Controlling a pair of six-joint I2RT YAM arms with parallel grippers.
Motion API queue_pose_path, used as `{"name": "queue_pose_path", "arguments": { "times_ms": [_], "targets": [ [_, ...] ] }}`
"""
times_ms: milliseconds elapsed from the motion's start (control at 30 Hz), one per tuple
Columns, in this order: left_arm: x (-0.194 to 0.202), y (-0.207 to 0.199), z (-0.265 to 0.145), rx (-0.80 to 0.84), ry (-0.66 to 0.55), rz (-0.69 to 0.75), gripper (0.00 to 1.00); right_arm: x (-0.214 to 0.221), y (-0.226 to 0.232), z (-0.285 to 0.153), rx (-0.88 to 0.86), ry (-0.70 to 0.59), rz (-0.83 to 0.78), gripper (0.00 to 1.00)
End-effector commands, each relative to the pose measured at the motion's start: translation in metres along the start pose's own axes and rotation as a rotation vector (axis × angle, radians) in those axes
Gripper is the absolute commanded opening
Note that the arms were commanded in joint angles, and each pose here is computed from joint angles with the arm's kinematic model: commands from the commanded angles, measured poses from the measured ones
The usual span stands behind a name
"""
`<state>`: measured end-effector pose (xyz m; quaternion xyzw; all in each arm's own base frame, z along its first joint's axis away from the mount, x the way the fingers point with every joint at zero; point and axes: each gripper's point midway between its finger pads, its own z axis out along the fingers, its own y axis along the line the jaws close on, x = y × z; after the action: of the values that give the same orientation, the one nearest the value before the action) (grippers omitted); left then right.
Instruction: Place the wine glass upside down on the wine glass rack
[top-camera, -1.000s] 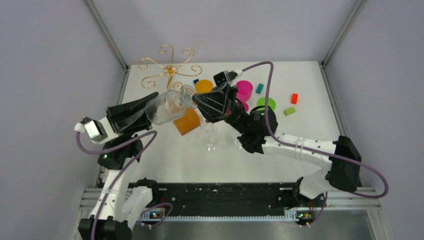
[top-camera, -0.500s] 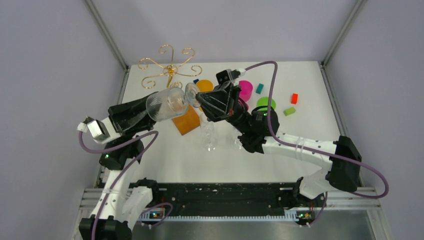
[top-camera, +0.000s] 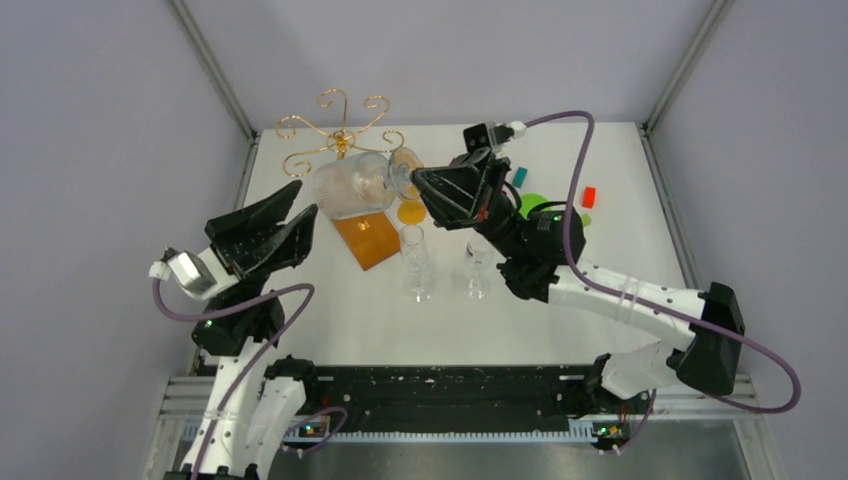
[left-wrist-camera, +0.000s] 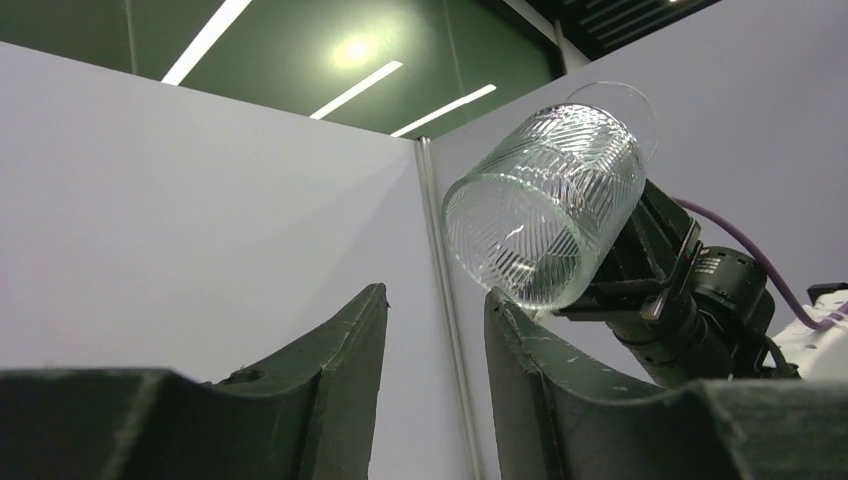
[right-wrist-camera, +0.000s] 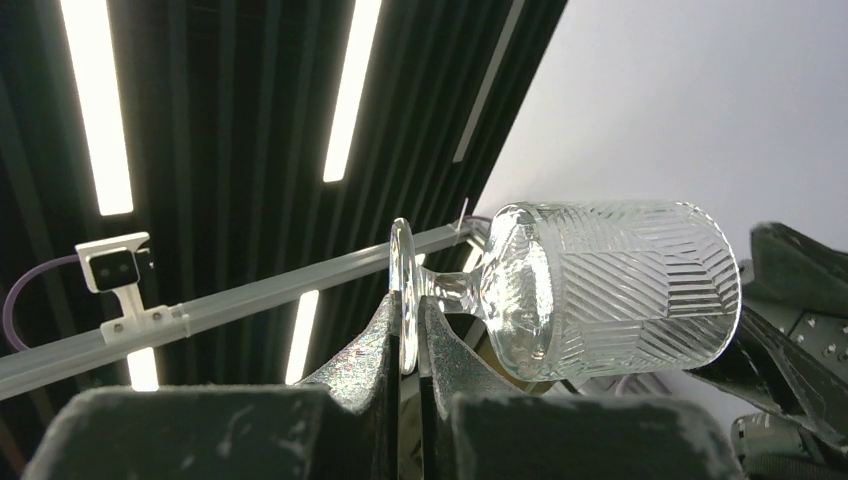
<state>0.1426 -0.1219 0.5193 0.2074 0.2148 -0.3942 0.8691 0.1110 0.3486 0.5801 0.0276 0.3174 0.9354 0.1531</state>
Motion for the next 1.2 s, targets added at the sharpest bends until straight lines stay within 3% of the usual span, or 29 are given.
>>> {"name": "queue_pose_path", "arguments": {
  "times_ms": [0, 167, 367, 433, 533, 633, 1033, 1167],
  "targets": [
    [0.007, 0.019, -0.002, -0.101, 0.037, 0.013, 0.46, -0.011, 0.083, 0.001, -0.17, -0.032, -0.11, 0.0],
    [0.016, 0.025, -0.007, -0.145, 0.081, -0.018, 0.47, -0.039, 0.076, -0.006, -0.088, -0.073, -0.198, 0.0],
    [0.038, 0.028, -0.027, -0.239, 0.164, -0.145, 0.47, -0.114, 0.039, -0.022, 0.208, -0.174, -0.505, 0.0],
    [0.036, 0.036, -0.038, -0.333, 0.132, -0.184, 0.49, -0.136, 0.023, -0.027, 0.31, -0.192, -0.574, 0.0],
    [0.026, 0.06, -0.062, -0.573, 0.063, -0.227, 0.59, -0.156, 0.009, -0.025, 0.418, -0.19, -0.668, 0.0],
    [0.019, 0.071, -0.085, -0.743, 0.08, -0.21, 0.63, -0.173, -0.009, -0.02, 0.53, -0.163, -0.746, 0.0],
    [0.052, 0.061, -0.132, -0.947, 0.529, -0.209, 0.55, -0.244, -0.087, 0.0, 0.792, 0.005, -0.895, 0.0],
    [0.059, 0.059, -0.156, -1.007, 0.656, -0.167, 0.45, -0.26, -0.113, 0.011, 0.822, 0.099, -0.922, 0.0]
  ]
}}
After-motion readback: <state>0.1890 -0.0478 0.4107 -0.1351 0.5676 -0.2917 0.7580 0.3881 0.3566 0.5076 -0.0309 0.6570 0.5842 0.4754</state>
